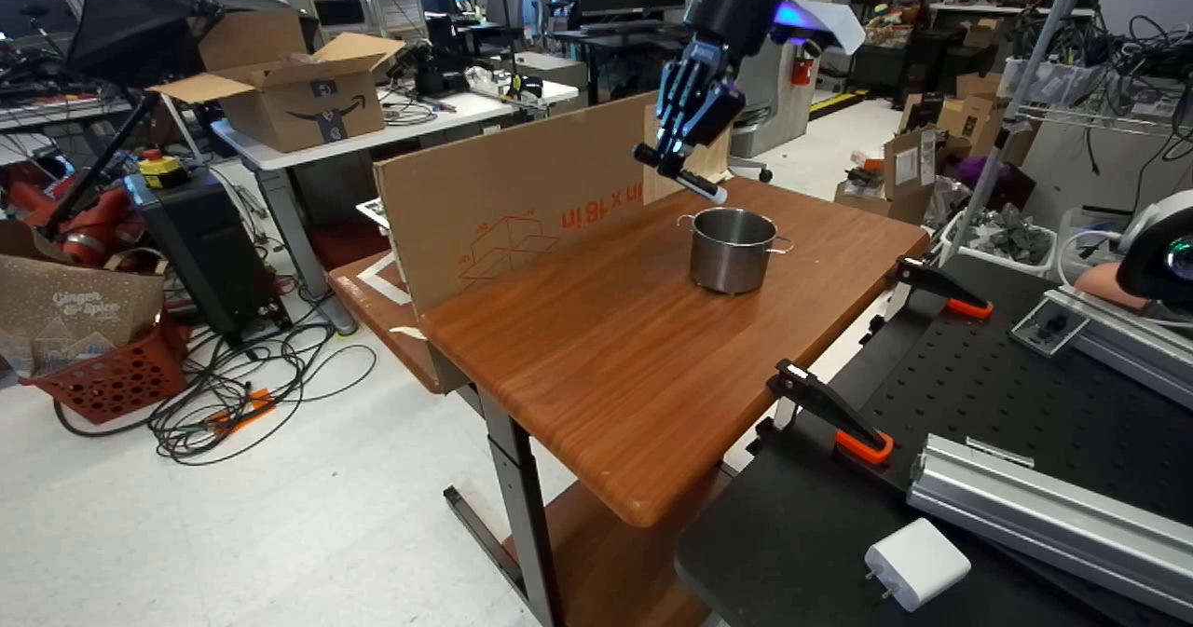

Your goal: Put the black marker in the pot

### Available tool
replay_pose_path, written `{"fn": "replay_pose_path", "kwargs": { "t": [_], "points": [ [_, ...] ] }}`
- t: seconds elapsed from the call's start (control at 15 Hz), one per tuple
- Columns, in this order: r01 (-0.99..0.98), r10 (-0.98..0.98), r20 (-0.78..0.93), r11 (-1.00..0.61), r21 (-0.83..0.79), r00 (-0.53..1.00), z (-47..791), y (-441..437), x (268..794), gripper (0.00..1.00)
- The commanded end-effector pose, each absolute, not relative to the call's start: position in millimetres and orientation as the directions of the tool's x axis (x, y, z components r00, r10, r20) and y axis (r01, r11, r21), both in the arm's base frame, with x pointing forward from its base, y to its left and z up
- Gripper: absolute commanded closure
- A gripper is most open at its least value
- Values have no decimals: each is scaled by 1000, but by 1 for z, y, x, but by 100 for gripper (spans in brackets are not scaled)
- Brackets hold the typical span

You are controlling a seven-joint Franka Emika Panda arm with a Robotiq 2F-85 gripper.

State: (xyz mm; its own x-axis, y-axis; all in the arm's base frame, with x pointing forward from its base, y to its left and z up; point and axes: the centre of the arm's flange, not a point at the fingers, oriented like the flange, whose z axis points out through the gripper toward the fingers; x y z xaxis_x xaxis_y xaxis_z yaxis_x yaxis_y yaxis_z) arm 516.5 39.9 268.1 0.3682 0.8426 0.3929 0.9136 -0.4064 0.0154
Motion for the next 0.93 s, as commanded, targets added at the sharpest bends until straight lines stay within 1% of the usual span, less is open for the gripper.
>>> {"fn": "replay_pose_path", "kwargs": {
  "t": [0.0,0.4,0.87],
  "points": [
    [923,843,408,-384,1,350,265,30,505,95],
    [926,846,399,-376,-26,354,251,23,500,95],
    [924,843,393,-381,-45,367,242,24,506,95]
  ]
}}
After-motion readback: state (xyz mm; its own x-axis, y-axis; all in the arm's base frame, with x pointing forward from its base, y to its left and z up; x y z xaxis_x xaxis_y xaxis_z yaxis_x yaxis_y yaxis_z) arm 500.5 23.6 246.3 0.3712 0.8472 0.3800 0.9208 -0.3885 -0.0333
